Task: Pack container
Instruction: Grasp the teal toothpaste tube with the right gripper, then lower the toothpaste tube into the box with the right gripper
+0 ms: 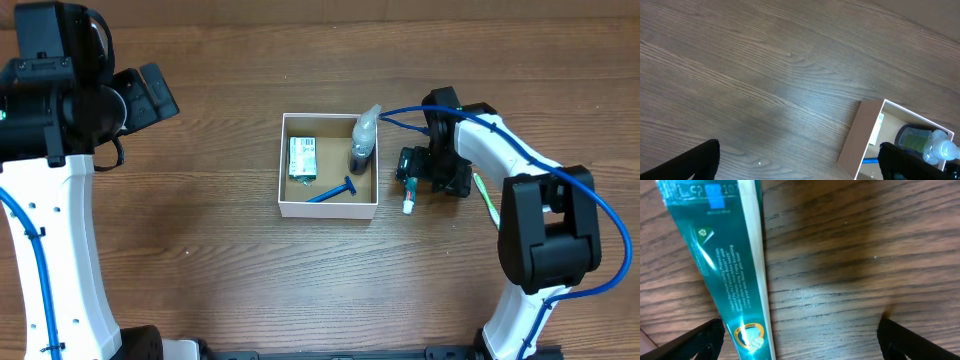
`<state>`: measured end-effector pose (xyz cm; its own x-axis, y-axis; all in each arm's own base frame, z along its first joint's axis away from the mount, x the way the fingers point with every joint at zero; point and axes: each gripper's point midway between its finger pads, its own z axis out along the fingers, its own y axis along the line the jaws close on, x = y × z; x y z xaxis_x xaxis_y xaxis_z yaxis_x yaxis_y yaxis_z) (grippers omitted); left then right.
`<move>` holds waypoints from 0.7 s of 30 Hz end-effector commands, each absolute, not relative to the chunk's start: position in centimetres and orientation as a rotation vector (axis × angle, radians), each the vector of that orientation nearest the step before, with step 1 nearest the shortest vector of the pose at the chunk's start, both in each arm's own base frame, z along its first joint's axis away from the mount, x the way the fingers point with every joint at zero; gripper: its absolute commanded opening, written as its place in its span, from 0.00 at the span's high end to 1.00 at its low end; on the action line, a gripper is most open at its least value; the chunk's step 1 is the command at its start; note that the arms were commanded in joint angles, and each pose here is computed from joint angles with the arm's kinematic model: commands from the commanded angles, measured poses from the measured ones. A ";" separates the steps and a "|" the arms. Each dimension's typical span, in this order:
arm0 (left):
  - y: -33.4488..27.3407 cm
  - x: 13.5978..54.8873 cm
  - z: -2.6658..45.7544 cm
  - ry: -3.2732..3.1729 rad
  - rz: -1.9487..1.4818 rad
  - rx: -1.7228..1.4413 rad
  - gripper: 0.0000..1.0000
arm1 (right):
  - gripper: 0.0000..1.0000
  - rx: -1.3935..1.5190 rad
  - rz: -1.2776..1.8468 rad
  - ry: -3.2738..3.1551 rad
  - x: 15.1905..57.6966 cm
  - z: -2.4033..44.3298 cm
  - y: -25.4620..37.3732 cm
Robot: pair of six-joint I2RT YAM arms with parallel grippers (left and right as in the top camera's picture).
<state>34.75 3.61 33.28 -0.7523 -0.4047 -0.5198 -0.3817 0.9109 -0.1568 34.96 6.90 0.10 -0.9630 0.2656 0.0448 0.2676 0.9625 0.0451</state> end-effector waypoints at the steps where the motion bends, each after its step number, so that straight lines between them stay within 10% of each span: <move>1: 3.6 34.8 33.3 2.505 -0.066 -0.574 0.00 | 0.00 -0.417 -0.073 -3.041 33.8 -1.2 7.0; 11: 3.6 34.8 33.3 2.505 -0.067 -0.574 0.00 | 0.62 -0.408 -0.090 -3.074 34.6 -1.2 7.1; 21: 3.6 34.8 33.3 2.505 -0.067 -0.574 0.00 | 0.83 -0.407 -0.084 -3.063 34.4 -1.1 7.1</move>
<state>34.74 3.61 33.28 -0.7525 -0.4047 -0.5195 -0.3817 0.9109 -0.1567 35.44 6.63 -0.02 -0.9637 0.2670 0.0096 0.2671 0.9628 0.0418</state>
